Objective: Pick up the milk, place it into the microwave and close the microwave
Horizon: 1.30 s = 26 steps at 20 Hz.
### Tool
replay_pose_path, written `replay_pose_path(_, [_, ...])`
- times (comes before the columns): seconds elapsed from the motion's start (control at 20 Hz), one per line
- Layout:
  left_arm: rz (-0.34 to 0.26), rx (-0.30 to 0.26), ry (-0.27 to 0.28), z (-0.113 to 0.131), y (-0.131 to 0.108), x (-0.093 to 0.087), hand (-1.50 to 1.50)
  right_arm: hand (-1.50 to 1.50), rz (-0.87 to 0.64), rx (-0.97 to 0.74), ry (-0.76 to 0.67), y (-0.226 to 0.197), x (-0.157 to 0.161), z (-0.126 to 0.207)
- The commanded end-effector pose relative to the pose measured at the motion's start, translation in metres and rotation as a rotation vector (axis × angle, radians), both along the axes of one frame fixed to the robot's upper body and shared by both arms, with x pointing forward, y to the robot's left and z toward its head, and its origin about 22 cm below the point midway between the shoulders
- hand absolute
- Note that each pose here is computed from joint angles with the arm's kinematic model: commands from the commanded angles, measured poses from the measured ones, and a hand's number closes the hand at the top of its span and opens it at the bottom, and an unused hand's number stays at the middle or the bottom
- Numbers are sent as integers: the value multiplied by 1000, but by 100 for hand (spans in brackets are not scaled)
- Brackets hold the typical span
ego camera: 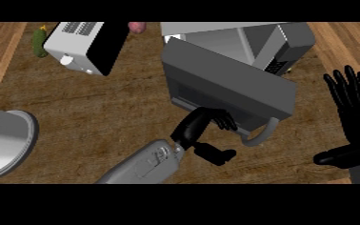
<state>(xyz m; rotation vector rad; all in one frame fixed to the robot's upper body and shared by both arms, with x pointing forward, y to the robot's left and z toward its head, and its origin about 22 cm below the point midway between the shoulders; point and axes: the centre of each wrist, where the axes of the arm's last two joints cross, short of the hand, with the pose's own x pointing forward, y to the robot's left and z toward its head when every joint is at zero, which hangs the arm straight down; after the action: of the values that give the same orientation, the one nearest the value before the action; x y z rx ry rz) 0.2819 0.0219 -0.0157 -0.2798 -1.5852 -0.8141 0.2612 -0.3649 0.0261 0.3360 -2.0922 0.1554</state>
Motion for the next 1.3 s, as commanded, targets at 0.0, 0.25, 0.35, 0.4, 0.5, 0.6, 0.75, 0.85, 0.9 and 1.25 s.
replay_pose_path(0.0, [16,-84,-47,16,-14,7,150,-150,110,5,-39,9,13,20])
replay_pose_path(0.25, [34,-213,-82,45,-22,25,150,-150,170,3,-72,20,21,35])
replay_pose_path(0.35, [47,-226,-82,55,-23,35,150,-150,190,-3,-84,21,22,40])
replay_pose_path(0.4, [49,-237,-86,59,-24,37,150,-150,216,-10,-94,18,24,46])
replay_pose_path(0.5, [74,-233,-80,63,-26,42,150,-150,226,-30,-103,19,26,56])
replay_pose_path(0.6, [88,-230,-88,63,-25,47,150,-150,219,-31,-117,17,28,62])
replay_pose_path(0.75, [110,-238,-96,72,-28,53,150,-150,247,-21,-114,19,31,65])
replay_pose_path(0.85, [125,-238,-107,76,-28,59,150,-150,256,-23,-114,20,31,69])
replay_pose_path(0.9, [128,-238,-105,76,-29,59,150,-150,264,-41,-121,19,34,76])
replay_pose_path(1.25, [176,-255,-114,89,-30,72,150,-150,303,-40,-134,21,39,89])
